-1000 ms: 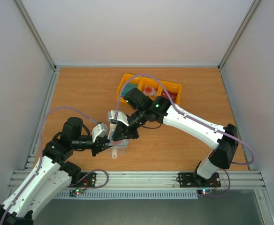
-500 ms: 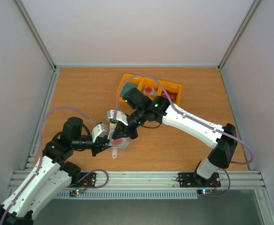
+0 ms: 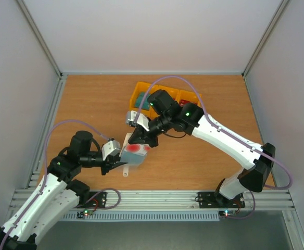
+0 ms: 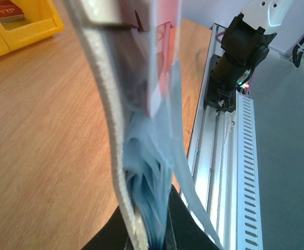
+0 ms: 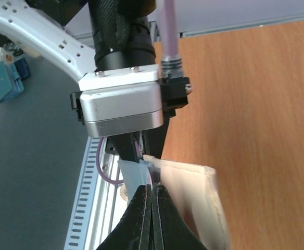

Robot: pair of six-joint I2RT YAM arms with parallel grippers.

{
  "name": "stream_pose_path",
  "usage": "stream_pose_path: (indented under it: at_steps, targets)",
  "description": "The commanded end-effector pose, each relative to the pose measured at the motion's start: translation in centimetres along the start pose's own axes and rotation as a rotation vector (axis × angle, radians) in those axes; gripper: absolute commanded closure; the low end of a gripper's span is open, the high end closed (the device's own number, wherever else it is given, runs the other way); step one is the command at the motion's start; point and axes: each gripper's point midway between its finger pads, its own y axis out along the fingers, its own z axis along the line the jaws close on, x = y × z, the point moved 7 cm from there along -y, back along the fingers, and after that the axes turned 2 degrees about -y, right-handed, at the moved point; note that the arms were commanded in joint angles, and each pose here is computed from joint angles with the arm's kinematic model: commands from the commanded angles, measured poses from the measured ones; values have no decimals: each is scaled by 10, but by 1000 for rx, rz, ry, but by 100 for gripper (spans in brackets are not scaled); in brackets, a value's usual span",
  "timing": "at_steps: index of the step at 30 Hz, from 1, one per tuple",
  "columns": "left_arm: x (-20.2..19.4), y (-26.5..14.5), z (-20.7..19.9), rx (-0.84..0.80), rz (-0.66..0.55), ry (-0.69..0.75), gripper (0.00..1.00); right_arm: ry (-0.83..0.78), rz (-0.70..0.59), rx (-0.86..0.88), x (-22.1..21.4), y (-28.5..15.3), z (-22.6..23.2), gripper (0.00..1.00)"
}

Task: Take the credit cards out of the card holder

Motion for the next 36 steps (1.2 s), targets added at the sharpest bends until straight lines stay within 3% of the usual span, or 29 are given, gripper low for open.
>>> stream_pose_path:
  at_steps: [1,7,12,15,23,31,36]
  targets:
    - [6,-2,-3,-7,-21,68,100,-17,-64,-79,16,-22,0,99]
    - [14,0,5,43,-48,-7,100,18,-121,-111,24,-37,-2,99]
    - [20,3,15,76,-106,-244,100,95,-171,-157,26,-48,-15,99]
    - [17,4,25,152,-102,-357,100,141,-231,-199,25,-61,-26,99]
    - [9,-5,46,381,-99,-458,100,235,-346,-354,22,-101,-74,99]
    - [6,-16,57,511,-115,-440,100,274,-123,-593,-25,-128,-167,99]
    - [6,-18,59,520,-123,-438,100,172,77,-783,-46,-125,-223,99]
